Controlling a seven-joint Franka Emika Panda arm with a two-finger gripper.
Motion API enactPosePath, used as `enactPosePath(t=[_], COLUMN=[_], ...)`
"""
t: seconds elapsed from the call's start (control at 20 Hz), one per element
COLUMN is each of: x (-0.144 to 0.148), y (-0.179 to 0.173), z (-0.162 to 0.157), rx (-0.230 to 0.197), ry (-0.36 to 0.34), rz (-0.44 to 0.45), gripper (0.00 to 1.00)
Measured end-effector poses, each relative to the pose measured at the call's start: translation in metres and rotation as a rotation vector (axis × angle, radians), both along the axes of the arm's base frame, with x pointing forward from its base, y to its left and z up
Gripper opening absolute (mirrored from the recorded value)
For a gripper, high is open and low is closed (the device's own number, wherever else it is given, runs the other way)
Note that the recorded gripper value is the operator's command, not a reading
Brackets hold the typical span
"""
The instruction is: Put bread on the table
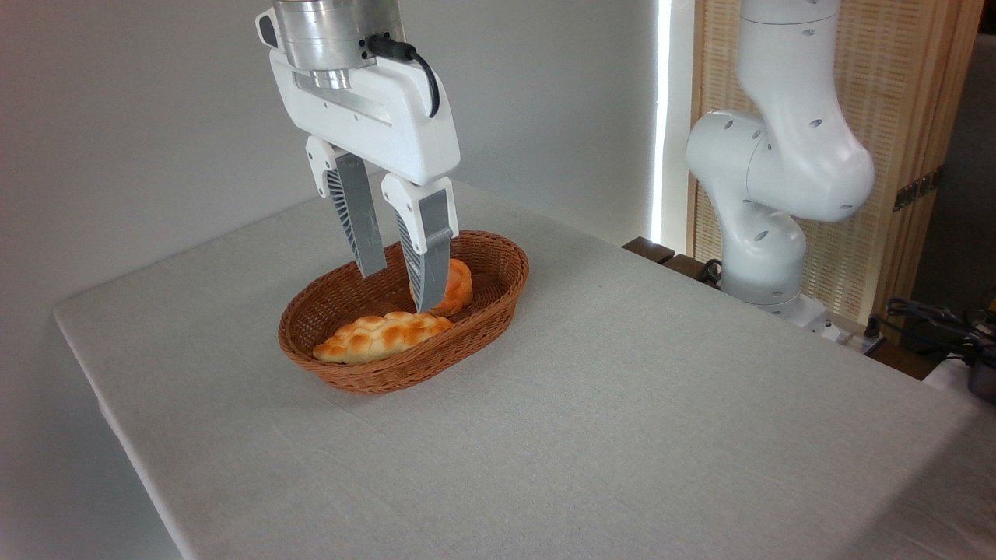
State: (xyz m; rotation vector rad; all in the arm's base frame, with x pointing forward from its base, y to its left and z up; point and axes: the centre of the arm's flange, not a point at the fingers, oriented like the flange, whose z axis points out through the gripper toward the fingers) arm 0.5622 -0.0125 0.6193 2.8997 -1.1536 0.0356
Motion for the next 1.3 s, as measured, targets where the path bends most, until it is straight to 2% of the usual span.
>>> enactPosePath(t=[0.6,0.7,0.8,0.95,1.1,1.3], x=[-0.006,-0.015,-0.03,-0.05,-0.062,-0.08], y=[-0.014,-0.024,-0.034,-0.061,-0.1,-0.148], z=[-0.02,-0.029,-0.04,-0.061,-0.086,-0.117], rx=[0.0,-0.02,-0.067,-0.095,-0.091,-0.087], ry=[0.044,0.067,0.093,0.115,0.103,0.077], rz=[-0.026,-0.04,-0.047,-0.086,-0.132,-0.125], gripper=[1.0,1.0,1.0,1.0,1.0,1.0])
